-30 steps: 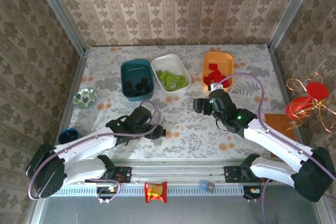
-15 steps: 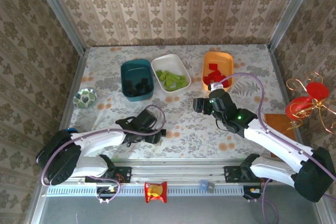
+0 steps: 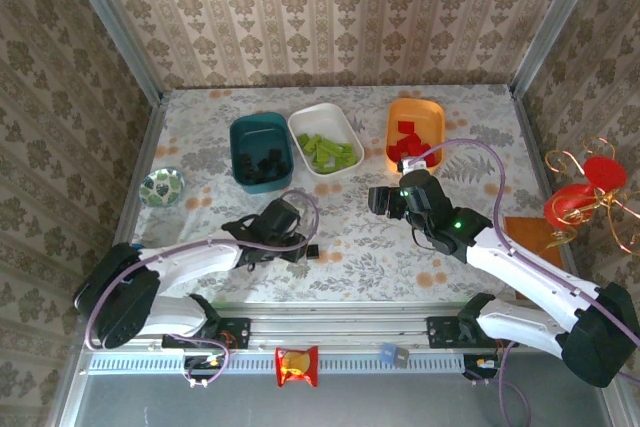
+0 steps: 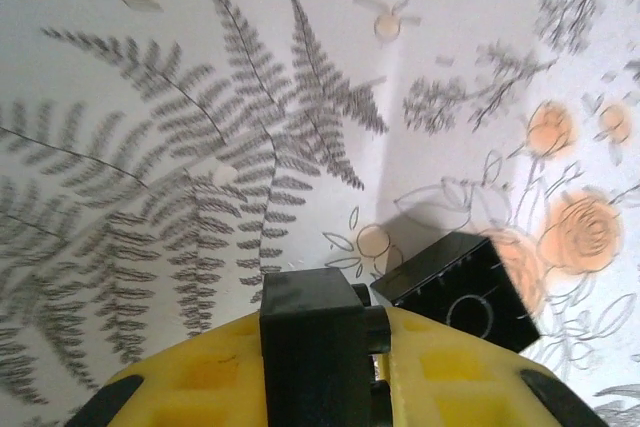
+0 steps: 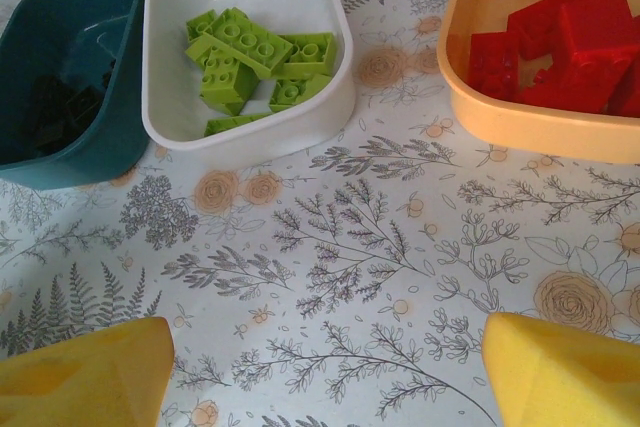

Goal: Sort the legos into containers by color
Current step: Pick up the lego from the middle-left of the table, then place the lego in the container.

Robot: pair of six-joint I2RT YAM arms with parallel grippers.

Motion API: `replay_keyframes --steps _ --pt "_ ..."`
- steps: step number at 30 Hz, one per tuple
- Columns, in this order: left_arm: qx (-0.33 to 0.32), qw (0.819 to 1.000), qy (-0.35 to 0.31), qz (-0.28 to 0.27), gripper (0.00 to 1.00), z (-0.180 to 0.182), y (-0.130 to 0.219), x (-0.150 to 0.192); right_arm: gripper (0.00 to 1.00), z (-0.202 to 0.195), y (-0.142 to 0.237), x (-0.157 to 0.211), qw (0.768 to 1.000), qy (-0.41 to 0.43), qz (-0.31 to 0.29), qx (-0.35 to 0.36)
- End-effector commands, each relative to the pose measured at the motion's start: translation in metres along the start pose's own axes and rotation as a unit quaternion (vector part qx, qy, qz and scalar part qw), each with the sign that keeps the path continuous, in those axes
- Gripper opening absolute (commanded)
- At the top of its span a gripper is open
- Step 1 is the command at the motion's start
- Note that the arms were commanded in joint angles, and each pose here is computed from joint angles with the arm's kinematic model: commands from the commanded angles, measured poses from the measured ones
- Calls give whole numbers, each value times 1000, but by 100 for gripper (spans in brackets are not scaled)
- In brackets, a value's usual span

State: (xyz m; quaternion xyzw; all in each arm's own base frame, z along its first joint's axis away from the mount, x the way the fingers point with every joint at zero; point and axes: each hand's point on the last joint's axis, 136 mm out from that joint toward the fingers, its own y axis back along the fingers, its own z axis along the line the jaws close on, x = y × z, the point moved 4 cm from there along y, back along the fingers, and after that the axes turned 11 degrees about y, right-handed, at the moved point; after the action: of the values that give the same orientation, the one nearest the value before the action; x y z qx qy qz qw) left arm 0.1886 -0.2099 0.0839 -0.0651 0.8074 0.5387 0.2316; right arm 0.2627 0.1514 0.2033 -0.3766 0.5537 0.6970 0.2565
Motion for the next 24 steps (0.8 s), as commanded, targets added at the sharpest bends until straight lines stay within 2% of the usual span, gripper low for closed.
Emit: replay_keyframes --steps 1,5,7,11,16,17,19,22,24 --pt "-26 995 23 -90 22 9 37 -54 82 -4 4 -4 1000 -7 -8 11" --pt "-51 974 80 -205 22 32 71 -124 82 -3 2 -5 1000 -11 -8 10" --pt "-76 966 86 -231 22 42 71 -153 82 -3 1 -5 1000 -10 -6 9" --pt "-97 956 135 -243 22 80 49 -198 82 -3 0 -3 1000 -8 -1 13" --pt "-118 954 151 -231 26 107 19 -226 82 -4 4 -5 1000 -7 -2 14" --pt "-120 955 153 -222 30 110 14 -227 82 -4 6 -5 1000 -7 -4 13" --pt "-120 957 161 -209 49 114 8 -226 82 -5 10 -7 1000 -8 -10 13" --pt "-93 958 160 -218 74 101 14 -220 82 -7 14 -9 1000 -9 -17 14" --pt "-81 962 146 -216 82 85 22 -211 82 -8 16 -10 1000 -8 -19 15"
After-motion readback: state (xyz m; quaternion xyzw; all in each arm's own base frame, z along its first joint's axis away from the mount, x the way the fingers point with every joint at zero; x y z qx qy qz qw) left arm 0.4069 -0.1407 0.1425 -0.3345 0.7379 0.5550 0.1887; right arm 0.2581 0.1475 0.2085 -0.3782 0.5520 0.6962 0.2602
